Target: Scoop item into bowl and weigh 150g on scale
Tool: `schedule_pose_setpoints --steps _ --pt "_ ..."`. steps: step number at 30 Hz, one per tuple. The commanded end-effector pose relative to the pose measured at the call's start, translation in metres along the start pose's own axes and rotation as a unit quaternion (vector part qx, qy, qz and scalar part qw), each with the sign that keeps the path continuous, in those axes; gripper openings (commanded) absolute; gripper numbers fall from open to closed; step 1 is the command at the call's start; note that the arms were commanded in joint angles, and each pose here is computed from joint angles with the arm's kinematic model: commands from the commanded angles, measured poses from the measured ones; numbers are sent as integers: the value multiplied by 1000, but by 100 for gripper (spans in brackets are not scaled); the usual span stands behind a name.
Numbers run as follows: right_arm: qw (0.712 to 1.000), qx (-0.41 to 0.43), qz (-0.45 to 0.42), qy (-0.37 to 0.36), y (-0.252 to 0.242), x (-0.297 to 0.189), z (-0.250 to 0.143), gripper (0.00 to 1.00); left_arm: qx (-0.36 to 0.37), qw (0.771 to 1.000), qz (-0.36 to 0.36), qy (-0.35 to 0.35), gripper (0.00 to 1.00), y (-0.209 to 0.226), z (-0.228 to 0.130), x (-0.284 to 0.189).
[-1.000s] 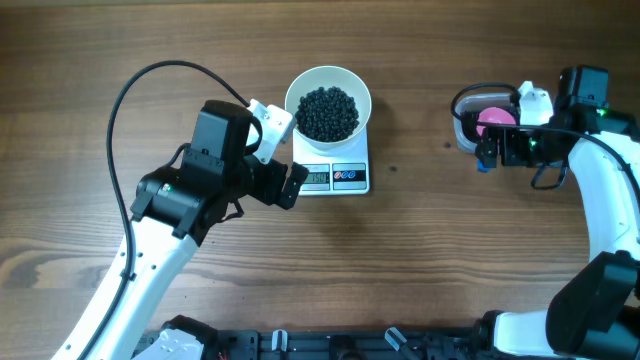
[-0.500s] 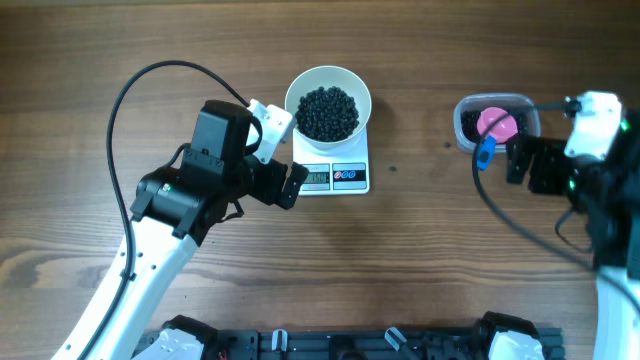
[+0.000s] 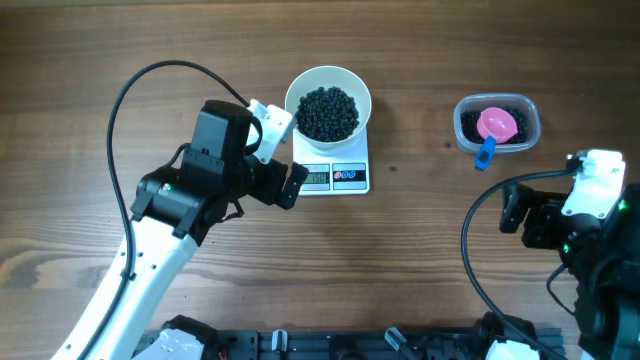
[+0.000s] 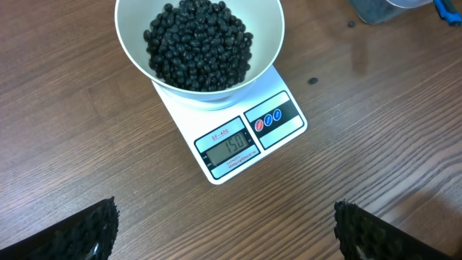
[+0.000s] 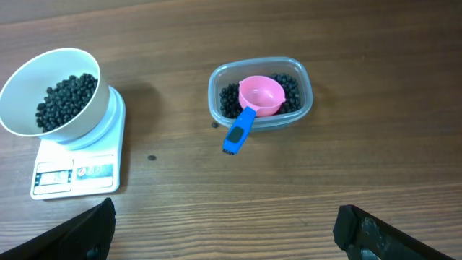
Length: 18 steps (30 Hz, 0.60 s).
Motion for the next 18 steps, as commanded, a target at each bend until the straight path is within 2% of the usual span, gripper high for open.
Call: schedule_pose_setpoints --steps 1,6,13,18 --pt "1000 14 -6 16 -2 4 -4 100 2 1000 -9 -8 100 -4 6 -3" --pt "1000 14 -6 20 -3 7 -4 100 2 1000 -9 -8 100 -4 6 -3" --pt "999 6 -6 -32 -5 14 14 100 2 1000 -9 -8 100 -4 6 -3" --pt "993 -21 24 -118 5 45 -2 99 2 1000 -9 -8 100 -4 6 -3"
Point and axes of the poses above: each gripper's point midway between its finger pads, its own x axis out along the fingers, its own y axis along the line the jaws close on, z = x × y, the point moved 5 cm from there along -x, back along the fingers, and after that the axes turned 4 degrees about -x, right-handed, at the moved point
